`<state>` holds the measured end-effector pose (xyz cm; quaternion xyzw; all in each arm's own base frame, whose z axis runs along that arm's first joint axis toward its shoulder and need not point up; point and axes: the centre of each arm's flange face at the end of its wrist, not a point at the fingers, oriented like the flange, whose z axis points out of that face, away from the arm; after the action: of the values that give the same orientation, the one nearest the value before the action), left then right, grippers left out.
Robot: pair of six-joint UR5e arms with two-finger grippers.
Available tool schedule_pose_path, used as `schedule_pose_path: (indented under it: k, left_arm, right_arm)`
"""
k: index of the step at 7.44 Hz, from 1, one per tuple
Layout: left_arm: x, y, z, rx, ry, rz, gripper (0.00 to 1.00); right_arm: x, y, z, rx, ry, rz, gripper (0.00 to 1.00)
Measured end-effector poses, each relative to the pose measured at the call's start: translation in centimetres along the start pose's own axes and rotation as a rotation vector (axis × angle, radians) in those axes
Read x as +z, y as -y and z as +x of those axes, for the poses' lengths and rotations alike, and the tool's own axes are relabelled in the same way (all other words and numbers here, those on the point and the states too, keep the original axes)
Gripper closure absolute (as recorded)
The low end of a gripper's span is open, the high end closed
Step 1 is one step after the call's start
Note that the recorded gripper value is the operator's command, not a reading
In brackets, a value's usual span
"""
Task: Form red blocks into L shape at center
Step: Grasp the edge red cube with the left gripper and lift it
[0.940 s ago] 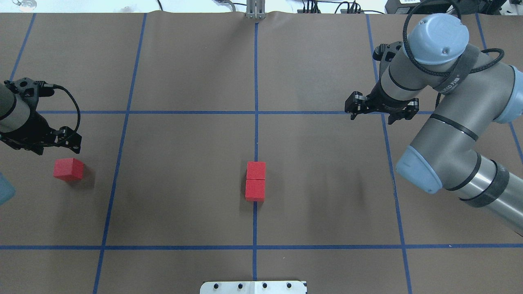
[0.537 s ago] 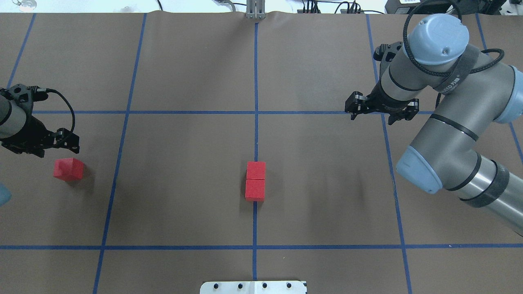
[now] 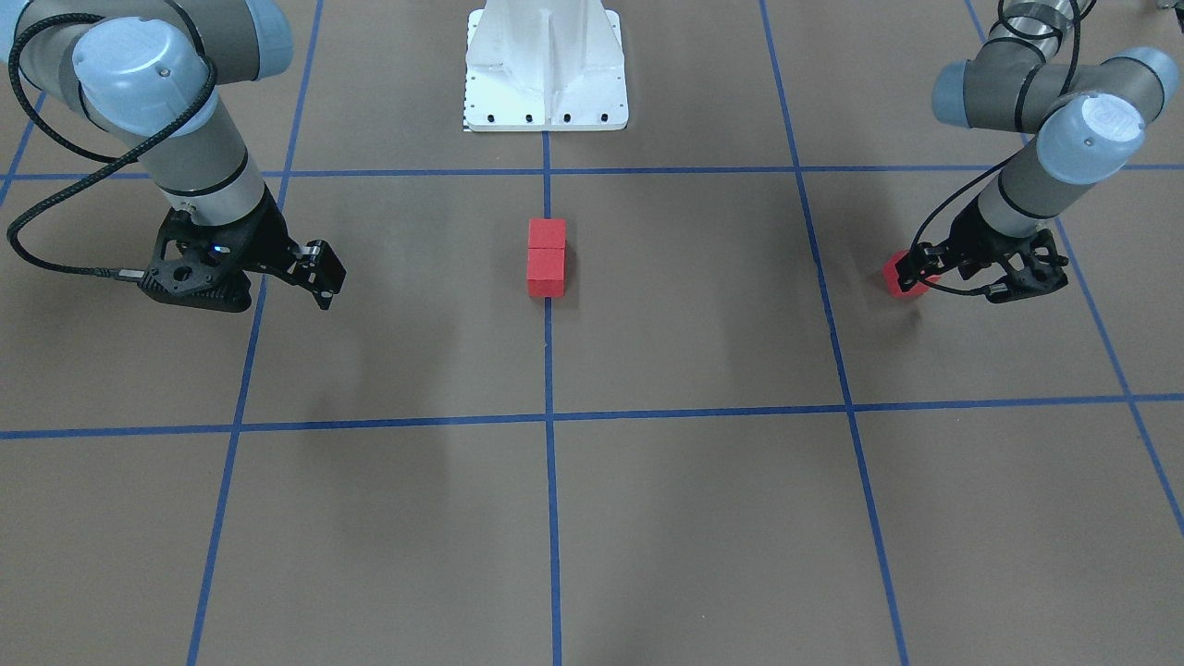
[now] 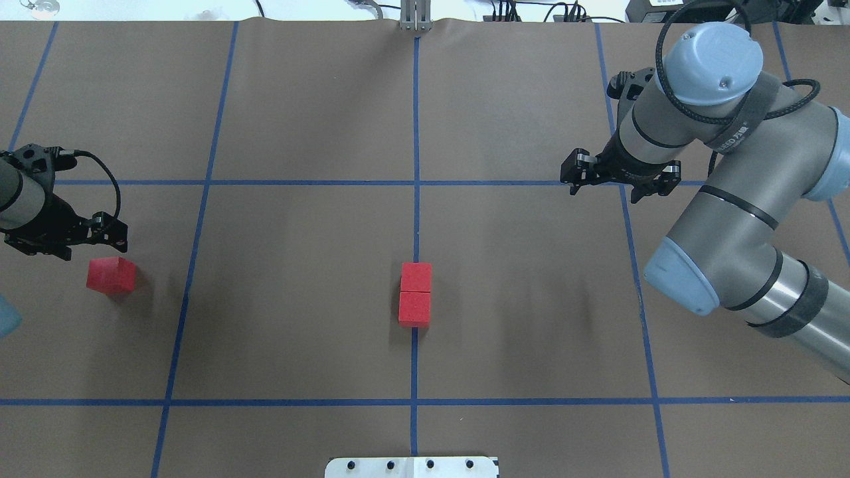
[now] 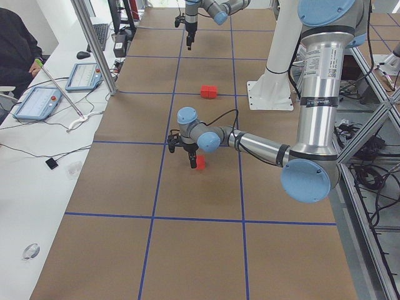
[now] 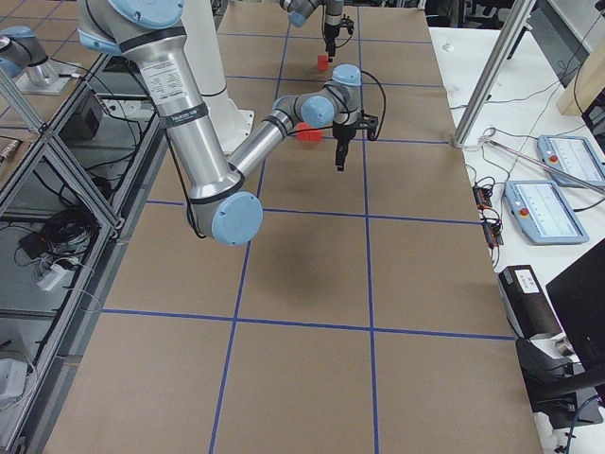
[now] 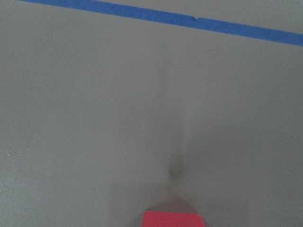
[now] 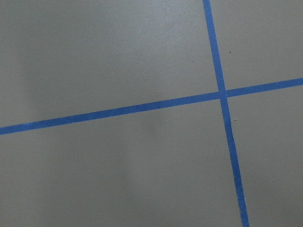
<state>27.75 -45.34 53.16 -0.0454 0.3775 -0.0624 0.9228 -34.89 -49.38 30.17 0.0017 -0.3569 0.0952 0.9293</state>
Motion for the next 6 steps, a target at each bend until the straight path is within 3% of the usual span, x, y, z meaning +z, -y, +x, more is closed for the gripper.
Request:
schedule_pose_path:
  k: [3, 6]
  left_arm:
    - [1.6, -1.5, 1.1, 0.033, 0.010, -0.032, 0.09]
    - [1.9, -1.6, 1.3, 0.048, 0.011, -0.037, 0.09]
  right_arm:
    - [-0.1, 0.0, -0.2, -0.003, 0.004, 0.001, 0.01]
    - [-0.2, -0.1, -0.3, -0.003, 0.005, 0.002, 0.01]
